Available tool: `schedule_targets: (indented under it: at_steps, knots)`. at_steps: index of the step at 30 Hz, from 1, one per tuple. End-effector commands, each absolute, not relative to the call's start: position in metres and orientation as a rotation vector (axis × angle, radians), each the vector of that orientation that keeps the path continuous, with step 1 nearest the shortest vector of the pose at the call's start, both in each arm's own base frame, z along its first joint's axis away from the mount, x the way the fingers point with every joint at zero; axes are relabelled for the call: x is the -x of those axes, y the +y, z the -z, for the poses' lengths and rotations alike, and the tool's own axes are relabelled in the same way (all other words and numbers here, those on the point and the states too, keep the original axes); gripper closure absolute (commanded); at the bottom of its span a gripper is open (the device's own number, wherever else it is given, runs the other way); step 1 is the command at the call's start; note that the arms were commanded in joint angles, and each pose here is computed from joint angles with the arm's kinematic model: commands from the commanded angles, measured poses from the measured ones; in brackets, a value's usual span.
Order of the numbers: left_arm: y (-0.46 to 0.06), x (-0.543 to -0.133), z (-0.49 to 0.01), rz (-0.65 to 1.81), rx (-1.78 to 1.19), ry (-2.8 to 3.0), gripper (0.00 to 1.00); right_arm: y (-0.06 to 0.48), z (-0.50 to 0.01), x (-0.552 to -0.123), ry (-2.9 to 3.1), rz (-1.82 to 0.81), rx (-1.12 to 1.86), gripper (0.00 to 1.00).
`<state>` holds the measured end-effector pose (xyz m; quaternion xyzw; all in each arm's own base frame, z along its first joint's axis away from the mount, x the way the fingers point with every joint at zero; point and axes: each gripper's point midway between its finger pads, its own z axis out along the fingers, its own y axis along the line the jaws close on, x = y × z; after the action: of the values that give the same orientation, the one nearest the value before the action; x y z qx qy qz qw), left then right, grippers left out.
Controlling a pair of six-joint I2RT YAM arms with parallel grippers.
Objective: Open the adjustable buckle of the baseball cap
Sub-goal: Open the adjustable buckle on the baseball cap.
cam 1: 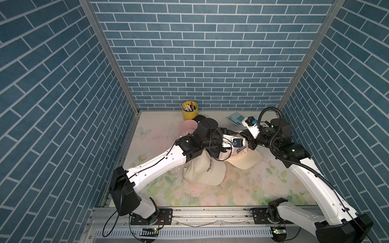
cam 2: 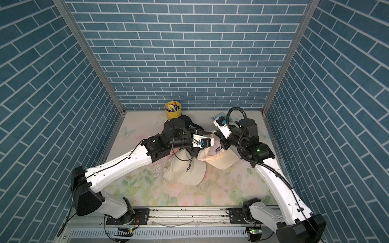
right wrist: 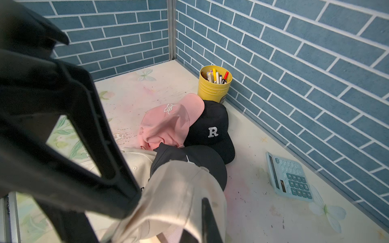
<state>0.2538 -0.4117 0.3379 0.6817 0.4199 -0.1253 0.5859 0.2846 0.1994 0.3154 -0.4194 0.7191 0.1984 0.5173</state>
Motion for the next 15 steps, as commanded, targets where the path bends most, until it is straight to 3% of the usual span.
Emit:
schedule_targets:
  at_steps: [1,15]
  knots:
    - [-0.414,-0.250,-0.339,0.308,-1.591,0.973,0.60,0.202,-0.328,-0.283,1.676,-0.459,1.049,1.00]
    - [-0.416,-0.258,-0.326,0.233,-1.680,0.976,0.56,0.205,-0.333,-0.277,1.672,-0.486,1.073,1.00]
